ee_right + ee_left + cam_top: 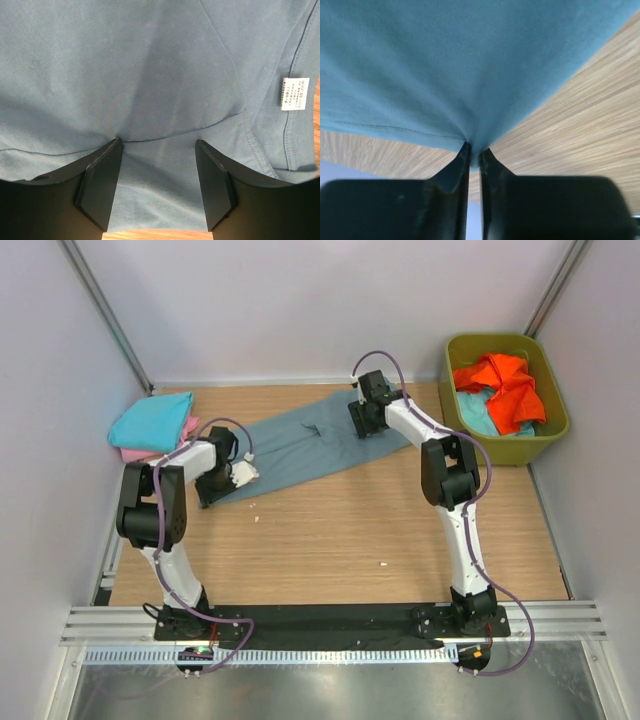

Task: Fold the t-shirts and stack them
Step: Fold the tshirt

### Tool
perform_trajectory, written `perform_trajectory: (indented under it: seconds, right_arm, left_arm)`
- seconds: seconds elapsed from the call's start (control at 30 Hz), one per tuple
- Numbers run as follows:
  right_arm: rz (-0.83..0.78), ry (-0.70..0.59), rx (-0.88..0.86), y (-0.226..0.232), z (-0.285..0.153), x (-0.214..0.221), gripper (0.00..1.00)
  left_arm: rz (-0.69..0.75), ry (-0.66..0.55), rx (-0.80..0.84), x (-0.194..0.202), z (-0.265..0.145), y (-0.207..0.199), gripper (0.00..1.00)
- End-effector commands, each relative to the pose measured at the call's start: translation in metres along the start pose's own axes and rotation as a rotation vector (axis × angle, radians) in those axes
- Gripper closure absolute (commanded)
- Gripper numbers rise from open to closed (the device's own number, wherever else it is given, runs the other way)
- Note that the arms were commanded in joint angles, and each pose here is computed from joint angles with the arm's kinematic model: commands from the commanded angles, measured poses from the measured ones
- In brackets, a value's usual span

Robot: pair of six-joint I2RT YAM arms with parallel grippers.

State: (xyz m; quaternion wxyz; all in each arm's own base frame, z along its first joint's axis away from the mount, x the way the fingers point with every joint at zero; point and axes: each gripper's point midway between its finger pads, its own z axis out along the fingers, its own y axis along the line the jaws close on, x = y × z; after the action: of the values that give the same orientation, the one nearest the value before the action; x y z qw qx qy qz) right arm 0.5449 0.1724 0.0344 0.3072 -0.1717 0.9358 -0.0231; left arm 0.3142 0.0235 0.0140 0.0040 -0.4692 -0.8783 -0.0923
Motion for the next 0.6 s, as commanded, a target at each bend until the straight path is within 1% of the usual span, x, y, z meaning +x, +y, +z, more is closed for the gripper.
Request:
perform_trajectory:
  seconds: [0.0,0.03,0.07,0.1,0.13,0.2,0.23,0.27,0.3,0.33,0.37,0.4,0.43,0.5,0.53,0.57]
  right_arm:
    - [-0.022,-0.012,0.026,-0.001,-0.001,-0.002,0.33]
    - [-0.020,-0.015,0.026,-0.001,-0.001,-0.003,0.33]
    - [-0.021,-0.019,0.033,-0.002,-0.001,-0.005,0.33]
    - [-0.021,-0.027,0.038,-0.003,0.000,-0.008,0.33]
    - [-0.026,-0.032,0.044,-0.004,0.001,-0.010,0.33]
    - [-0.022,-0.055,0.057,-0.007,0.003,-0.020,0.33]
    - [-0.021,-0.049,0.059,-0.008,0.010,-0.018,0.33]
    - [-0.017,-0.052,0.057,-0.008,0.013,-0.020,0.33]
    - [-0.012,-0.074,0.058,-0.009,0.013,-0.029,0.33]
    - [-0.014,-0.062,0.056,-0.007,0.022,-0.025,0.33]
    - [-0.012,-0.067,0.052,-0.006,0.025,-0.027,0.33]
    - [-0.001,-0.089,0.047,-0.005,0.025,-0.035,0.33]
    - [-0.001,-0.081,0.042,-0.002,0.033,-0.032,0.33]
    - [0.009,-0.115,0.032,0.002,0.034,-0.045,0.33]
    - [0.012,-0.121,0.028,0.003,0.036,-0.048,0.33]
    - [0.011,-0.122,0.023,0.006,0.042,-0.047,0.33]
  left_arm:
    - [0.024,-0.014,0.074,-0.003,0.009,-0.012,0.92]
    - [0.031,-0.015,0.081,-0.003,0.007,-0.014,0.97]
    - [0.043,-0.009,0.102,-0.002,0.003,-0.021,1.00]
    - [0.052,-0.031,0.096,-0.005,-0.007,-0.024,1.00]
    - [0.097,-0.059,0.117,-0.015,-0.013,-0.036,1.00]
    - [0.166,-0.050,0.176,-0.015,-0.028,-0.063,1.00]
    - [0.229,-0.069,0.186,-0.025,-0.039,-0.079,1.00]
    - [0.278,-0.063,0.261,-0.022,-0.048,-0.101,1.00]
    - [0.307,-0.064,0.288,-0.024,-0.054,-0.113,1.00]
    - [0.365,-0.069,0.314,-0.032,-0.061,-0.132,1.00]
    - [0.395,-0.046,0.355,-0.029,-0.067,-0.147,1.00]
    - [0.411,-0.042,0.370,-0.031,-0.072,-0.156,1.00]
    - [0.463,-0.036,0.391,-0.037,-0.075,-0.174,1.00]
    - [0.488,-0.015,0.416,-0.040,-0.080,-0.191,1.00]
    - [0.534,-0.017,0.416,-0.048,-0.085,-0.204,1.00]
    - [0.543,-0.007,0.440,-0.052,-0.085,-0.214,1.00]
